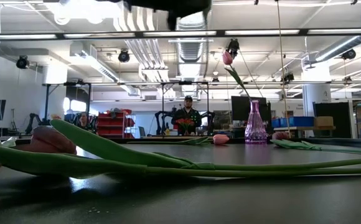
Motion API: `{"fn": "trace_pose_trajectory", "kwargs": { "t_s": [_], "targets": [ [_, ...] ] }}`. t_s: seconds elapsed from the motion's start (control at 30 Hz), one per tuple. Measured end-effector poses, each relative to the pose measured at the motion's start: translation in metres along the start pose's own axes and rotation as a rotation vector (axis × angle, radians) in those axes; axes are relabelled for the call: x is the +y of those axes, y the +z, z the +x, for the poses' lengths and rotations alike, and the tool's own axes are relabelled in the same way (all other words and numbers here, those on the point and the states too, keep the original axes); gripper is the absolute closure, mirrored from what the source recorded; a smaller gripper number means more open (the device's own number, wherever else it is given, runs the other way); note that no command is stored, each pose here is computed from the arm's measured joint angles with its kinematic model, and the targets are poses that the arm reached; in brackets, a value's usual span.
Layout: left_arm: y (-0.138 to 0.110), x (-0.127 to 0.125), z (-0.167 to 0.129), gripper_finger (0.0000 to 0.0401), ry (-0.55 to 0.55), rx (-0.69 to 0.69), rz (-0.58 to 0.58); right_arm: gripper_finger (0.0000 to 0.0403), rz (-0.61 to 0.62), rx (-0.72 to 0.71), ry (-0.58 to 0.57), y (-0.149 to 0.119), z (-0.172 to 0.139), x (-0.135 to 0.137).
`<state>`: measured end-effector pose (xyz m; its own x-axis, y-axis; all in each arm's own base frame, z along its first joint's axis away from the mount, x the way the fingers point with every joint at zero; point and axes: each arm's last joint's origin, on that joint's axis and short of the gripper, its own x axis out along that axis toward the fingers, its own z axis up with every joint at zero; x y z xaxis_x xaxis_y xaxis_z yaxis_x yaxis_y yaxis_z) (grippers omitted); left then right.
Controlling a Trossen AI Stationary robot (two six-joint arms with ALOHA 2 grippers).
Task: Sort flowers into vase by color
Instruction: Put the middle left pink tulip into the transparent pink vase
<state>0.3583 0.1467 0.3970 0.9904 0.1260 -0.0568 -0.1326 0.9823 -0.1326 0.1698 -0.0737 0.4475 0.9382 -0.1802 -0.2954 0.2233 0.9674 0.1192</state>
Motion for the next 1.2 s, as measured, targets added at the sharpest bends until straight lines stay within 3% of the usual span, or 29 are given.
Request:
{"fn": "trace_pose_trajectory", "kwargs": {
  "t_s": [0.33,0.47,0.6,0.87,1.07,1.2],
  "targets": [
    [0.052,0.005,0.054,0.0400,-0.210,-0.079,0.116,0.0258,0.019,-0.059,-0.028,0.008,0.021,-0.006],
    [0.065,0.006,0.065,0.0400,-0.246,-0.064,0.144,0.0236,0.015,-0.093,-0.109,0.011,0.021,-0.008],
    [0.067,0.007,0.072,0.0400,-0.294,-0.110,0.149,0.0230,0.019,-0.126,-0.110,0.014,0.023,-0.008],
    [0.061,0.008,0.073,0.0400,-0.305,-0.108,0.114,0.0274,0.067,-0.125,-0.177,0.014,0.032,-0.013],
    [0.062,0.008,0.072,0.0395,-0.305,-0.108,0.085,0.0346,0.069,-0.100,-0.177,0.011,0.040,-0.015],
    [0.064,0.009,0.069,0.0372,-0.280,-0.085,0.066,0.0385,0.034,-0.108,-0.188,0.013,0.034,-0.014]
  ]
}}
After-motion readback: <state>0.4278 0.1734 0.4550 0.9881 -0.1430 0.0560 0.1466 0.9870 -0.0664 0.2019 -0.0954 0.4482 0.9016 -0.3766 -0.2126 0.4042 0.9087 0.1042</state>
